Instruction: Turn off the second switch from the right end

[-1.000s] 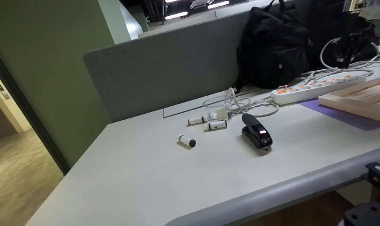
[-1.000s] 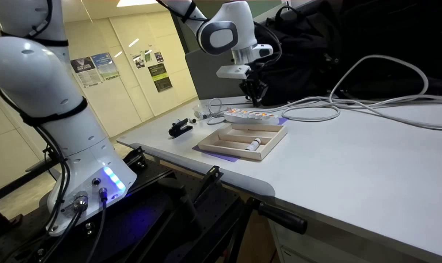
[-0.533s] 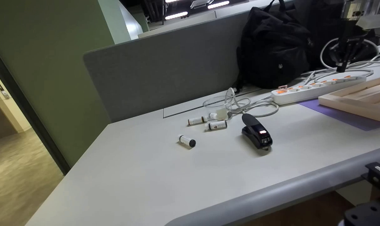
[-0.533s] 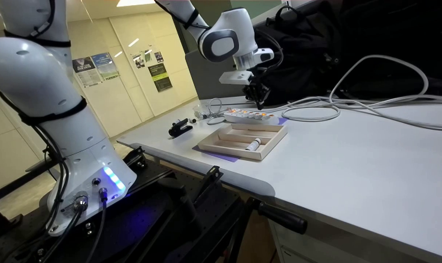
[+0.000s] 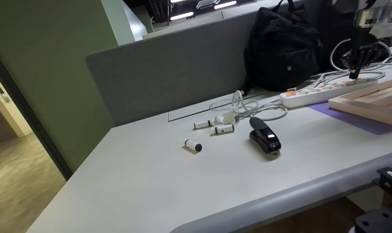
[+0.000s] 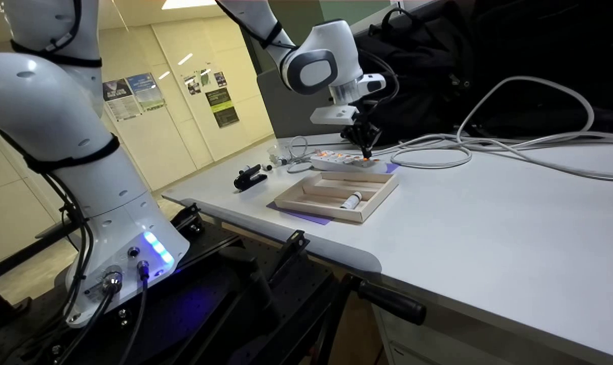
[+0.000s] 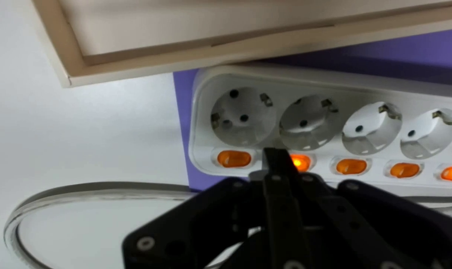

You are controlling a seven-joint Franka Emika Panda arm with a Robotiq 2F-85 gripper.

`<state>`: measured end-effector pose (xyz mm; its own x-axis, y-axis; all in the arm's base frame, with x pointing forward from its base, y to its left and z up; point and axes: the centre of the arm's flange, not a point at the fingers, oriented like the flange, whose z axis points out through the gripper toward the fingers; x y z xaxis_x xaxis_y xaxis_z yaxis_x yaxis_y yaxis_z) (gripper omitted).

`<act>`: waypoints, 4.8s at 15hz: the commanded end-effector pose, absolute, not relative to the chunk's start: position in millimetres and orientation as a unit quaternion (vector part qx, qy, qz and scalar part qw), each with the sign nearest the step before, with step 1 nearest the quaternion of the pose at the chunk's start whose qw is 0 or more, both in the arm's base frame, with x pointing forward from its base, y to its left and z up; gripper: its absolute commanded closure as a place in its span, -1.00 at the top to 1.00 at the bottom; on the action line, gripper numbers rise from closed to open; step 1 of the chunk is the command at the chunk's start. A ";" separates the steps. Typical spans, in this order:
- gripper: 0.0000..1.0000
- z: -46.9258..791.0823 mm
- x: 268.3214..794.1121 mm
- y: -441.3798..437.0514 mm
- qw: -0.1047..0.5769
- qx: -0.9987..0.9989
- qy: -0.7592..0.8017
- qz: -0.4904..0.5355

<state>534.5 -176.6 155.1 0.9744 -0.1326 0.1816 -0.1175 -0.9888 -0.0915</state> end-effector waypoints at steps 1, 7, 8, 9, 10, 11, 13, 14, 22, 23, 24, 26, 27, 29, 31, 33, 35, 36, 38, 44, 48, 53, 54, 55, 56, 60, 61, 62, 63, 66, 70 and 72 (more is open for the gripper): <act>-1.00 150.9 544.7 -181.5 0.042 -0.991 0.076 -0.102; -1.00 143.9 551.9 -170.1 0.052 -0.990 0.074 -0.105; -1.00 142.9 553.4 -166.5 0.054 -0.990 0.071 -0.105; -1.00 143.5 554.2 -164.6 0.055 -0.990 0.070 -0.106; -1.00 144.0 554.4 -162.5 0.056 -0.990 0.069 -0.107; -1.00 144.2 554.7 -159.9 0.057 -0.990 0.068 -0.107; -1.00 145.5 555.4 -154.4 0.058 -0.990 0.063 -0.109; -1.00 145.8 556.0 -150.9 0.059 -0.990 0.061 -0.111; -1.00 151.0 560.1 -146.3 0.049 -0.992 0.058 -0.103; -1.00 154.8 562.9 -149.5 0.046 -0.992 0.063 -0.102; -1.00 157.2 564.9 -152.3 0.044 -0.992 0.068 -0.098; -1.00 160.4 567.8 -160.5 0.036 -0.992 0.082 -0.084; -1.00 160.3 569.3 -162.4 0.036 -0.993 0.088 -0.075; -1.00 157.2 572.1 -165.9 0.037 -0.993 0.099 -0.050; -1.00 153.2 572.8 -169.0 0.038 -0.993 0.108 -0.024; -1.00 148.4 570.4 -172.6 0.037 -0.993 0.115 -0.005; -1.00 146.5 569.8 -174.7 0.033 -0.992 0.119 0.001; -1.00 145.9 569.1 -175.2 0.033 -0.992 0.120 0.002; -1.00 143.5 567.0 -172.9 0.032 -0.992 0.121 -0.001; -1.00 131.9 561.8 -164.4 0.041 -0.993 0.112 -0.004; -1.00 124.8 560.8 -164.3 0.048 -0.993 0.104 -0.011; -1.00 120.5 561.8 -164.2 0.060 -0.993 0.099 -0.020; -1.00 120.7 561.6 -163.4 0.060 -0.993 0.096 -0.025; -1.00 120.8 561.5 -162.5 0.059 -0.993 0.093 -0.032; -1.00 120.9 562.2 -161.3 0.057 -0.994 0.089 -0.040; -1.00 119.3 562.8 -159.2 0.058 -0.994 0.081 -0.045; -1.00 118.4 561.5 -158.6 0.058 -0.994 0.080 -0.045; -1.00 117.9 560.4 -157.2 0.059 -0.994 0.078 -0.044; -1.00 117.3 559.3 -155.1 0.060 -0.994 0.075 -0.042; -1.00 115.2 551.1 -143.2 0.061 -0.996 0.055 -0.040; -1.00 119.0 538.3 -125.2 0.058 -0.996 0.020 -0.057; -1.00 118.3 536.7 -113.1 0.057 -0.996 0.008 -0.067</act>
<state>555.2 -142.5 145.8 0.9857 -0.0590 0.1579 -0.0453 -0.9950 -0.0887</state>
